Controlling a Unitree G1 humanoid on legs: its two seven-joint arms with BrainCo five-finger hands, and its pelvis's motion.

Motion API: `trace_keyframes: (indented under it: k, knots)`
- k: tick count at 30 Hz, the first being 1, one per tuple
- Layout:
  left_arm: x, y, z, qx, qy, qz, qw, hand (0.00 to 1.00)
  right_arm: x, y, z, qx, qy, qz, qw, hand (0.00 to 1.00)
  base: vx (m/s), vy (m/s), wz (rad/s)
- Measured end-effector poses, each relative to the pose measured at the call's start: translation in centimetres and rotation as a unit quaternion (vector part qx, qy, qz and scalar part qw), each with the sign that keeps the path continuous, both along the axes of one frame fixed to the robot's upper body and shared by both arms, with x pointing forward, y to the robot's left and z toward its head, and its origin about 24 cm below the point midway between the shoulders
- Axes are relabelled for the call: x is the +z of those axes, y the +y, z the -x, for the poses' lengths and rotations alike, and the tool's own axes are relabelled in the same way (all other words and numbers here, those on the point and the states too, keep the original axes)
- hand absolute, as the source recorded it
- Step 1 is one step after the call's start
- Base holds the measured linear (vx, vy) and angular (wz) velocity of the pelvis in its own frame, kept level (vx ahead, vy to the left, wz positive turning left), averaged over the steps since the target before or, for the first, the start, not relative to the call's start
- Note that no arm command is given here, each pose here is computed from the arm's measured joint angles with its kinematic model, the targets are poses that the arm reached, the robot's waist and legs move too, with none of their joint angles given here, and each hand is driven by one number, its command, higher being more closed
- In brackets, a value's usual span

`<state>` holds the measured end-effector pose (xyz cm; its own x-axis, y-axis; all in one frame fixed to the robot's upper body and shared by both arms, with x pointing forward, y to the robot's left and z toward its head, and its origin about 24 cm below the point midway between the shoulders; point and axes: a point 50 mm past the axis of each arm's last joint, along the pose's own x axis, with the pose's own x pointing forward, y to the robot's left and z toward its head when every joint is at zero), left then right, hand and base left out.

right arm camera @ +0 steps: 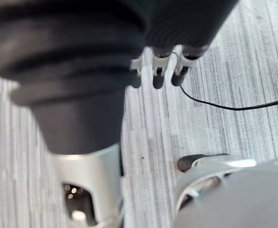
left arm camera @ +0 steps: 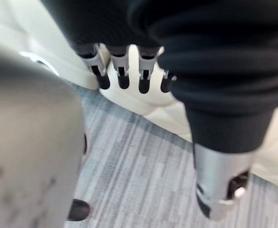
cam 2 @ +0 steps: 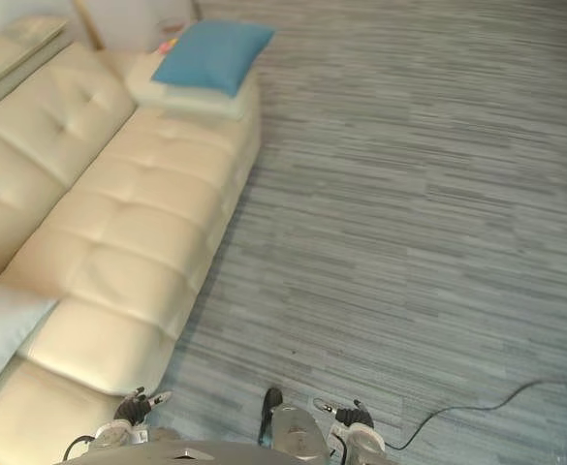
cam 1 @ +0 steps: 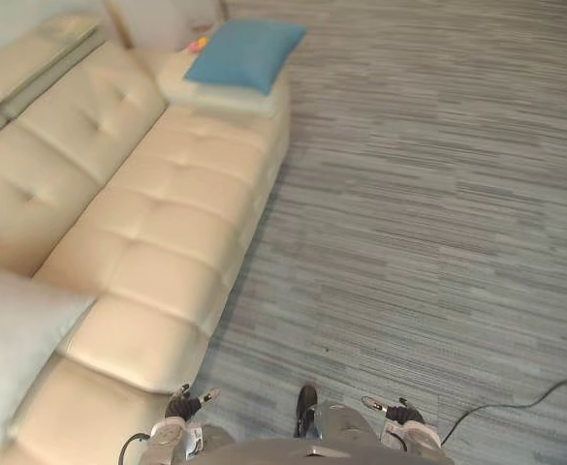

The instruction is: Pick up cushions and gather them together orderly.

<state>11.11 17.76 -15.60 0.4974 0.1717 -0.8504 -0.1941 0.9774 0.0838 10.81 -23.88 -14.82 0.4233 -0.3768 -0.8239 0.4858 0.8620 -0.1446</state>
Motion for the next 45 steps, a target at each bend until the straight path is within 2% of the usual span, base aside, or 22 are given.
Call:
trace_keyframes:
  k: [8, 15, 24, 27, 31, 38, 45]
  knots:
    - [0.8, -0.3, -1.6, 0.006, -0.040, 0.005, 0.999, 0.00, -0.2, 0.4, 0.4, -0.023, 0.000, -0.015, 1.000, 0.00, 0.27, 0.124, -0.92]
    - [1.1, 1.2, -2.2, 0.008, -0.045, -0.022, 0.999, 0.00, -0.5, 3.1, -0.1, -0.018, -0.010, -0.049, 0.999, 0.00, 0.48, 0.236, -0.68]
    - [0.5, 1.2, -1.1, -0.015, -0.010, -0.039, 0.999, 0.00, 0.8, 2.8, -3.7, 0.027, -0.060, -0.035, 0.997, 0.00, 0.56, 0.029, 0.03]
    - [0.3, 1.5, -0.4, -0.016, 0.000, -0.043, 0.999, 0.00, 0.5, 2.5, -2.7, 0.019, -0.047, -0.032, 0.998, 0.00, 0.55, -0.187, 0.56]
    - [0.0, -0.4, -0.2, 0.006, 0.005, -0.013, 1.000, 0.00, 0.8, 0.4, -1.9, -0.009, -0.044, -0.010, 0.999, 0.00, 0.66, -0.283, 0.45]
    - [1.0, 0.2, -1.8, 0.009, -0.037, -0.022, 0.999, 0.00, 0.7, 1.4, -1.5, -0.014, -0.051, -0.017, 0.998, 0.00, 0.57, -0.175, 0.32]
    - [1.6, -0.3, -3.2, -0.004, -0.064, -0.022, 0.998, 0.00, 0.5, 1.6, -2.1, -0.011, -0.041, -0.024, 0.999, 0.00, 0.45, 0.108, 0.02]
